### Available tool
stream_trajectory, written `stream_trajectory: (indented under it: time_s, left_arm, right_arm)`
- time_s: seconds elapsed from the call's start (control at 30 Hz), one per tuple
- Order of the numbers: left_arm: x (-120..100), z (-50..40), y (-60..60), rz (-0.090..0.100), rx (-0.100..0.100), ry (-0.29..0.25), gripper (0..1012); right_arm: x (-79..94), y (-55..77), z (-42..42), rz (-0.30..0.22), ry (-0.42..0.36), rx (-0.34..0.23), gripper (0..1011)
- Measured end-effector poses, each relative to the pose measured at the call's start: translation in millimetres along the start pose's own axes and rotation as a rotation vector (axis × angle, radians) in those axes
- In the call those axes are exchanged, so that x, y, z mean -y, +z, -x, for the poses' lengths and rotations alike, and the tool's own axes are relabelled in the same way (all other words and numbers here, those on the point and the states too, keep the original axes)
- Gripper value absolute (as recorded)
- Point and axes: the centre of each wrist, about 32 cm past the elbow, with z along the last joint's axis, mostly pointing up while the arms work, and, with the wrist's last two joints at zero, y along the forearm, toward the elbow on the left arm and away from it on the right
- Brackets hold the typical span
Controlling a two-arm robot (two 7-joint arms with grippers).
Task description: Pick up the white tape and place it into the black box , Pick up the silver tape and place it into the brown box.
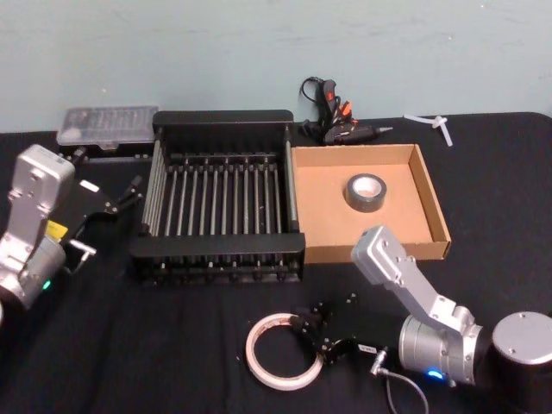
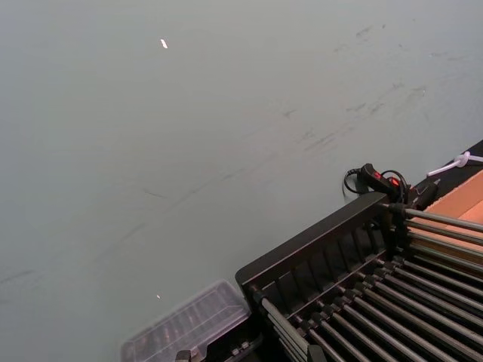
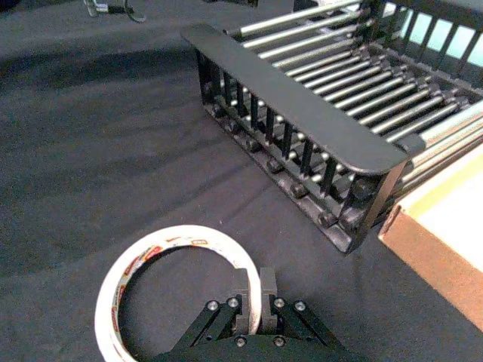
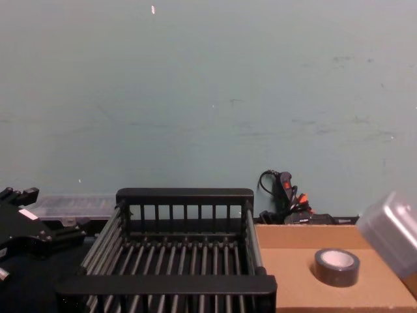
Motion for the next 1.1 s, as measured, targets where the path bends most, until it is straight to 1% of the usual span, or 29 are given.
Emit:
stream_trajectory:
  time_s: [0.23,0.3,0.57,0.67,0.73,0.93,1.1]
  left_arm:
    - [0.0,0.0,0.0,0.0,0.0,0.0,1001]
    - [0.0,0.0,0.0,0.0,0.0,0.0,1001]
    - [0.0,0.0,0.0,0.0,0.0,0.0,1001]
    - [0.0,0.0,0.0,0.0,0.0,0.0,1001]
    - [0.0,0.0,0.0,0.0,0.0,0.0,1001]
    - [0.0,0.0,0.0,0.0,0.0,0.0,1001]
    - [0.0,0.0,0.0,0.0,0.0,0.0,1001]
  right_arm:
    - [7.7,5.4,-2.5,-0.036,0.008,0.003,94]
    - [13.0,9.3,-3.1,-0.057,0.014,0.008,95]
    - [26.9,19.4,-4.5,-0.11,0.025,0.019,94]
    - [32.7,26.3,-6.4,-0.144,0.024,0.024,94]
    - [34.2,29.0,-7.3,-0.155,0.023,0.025,94]
    - [37.2,41.0,-13.5,-0.198,0.01,0.039,95]
    - [33.4,52.0,-20.0,-0.222,-0.014,0.045,94]
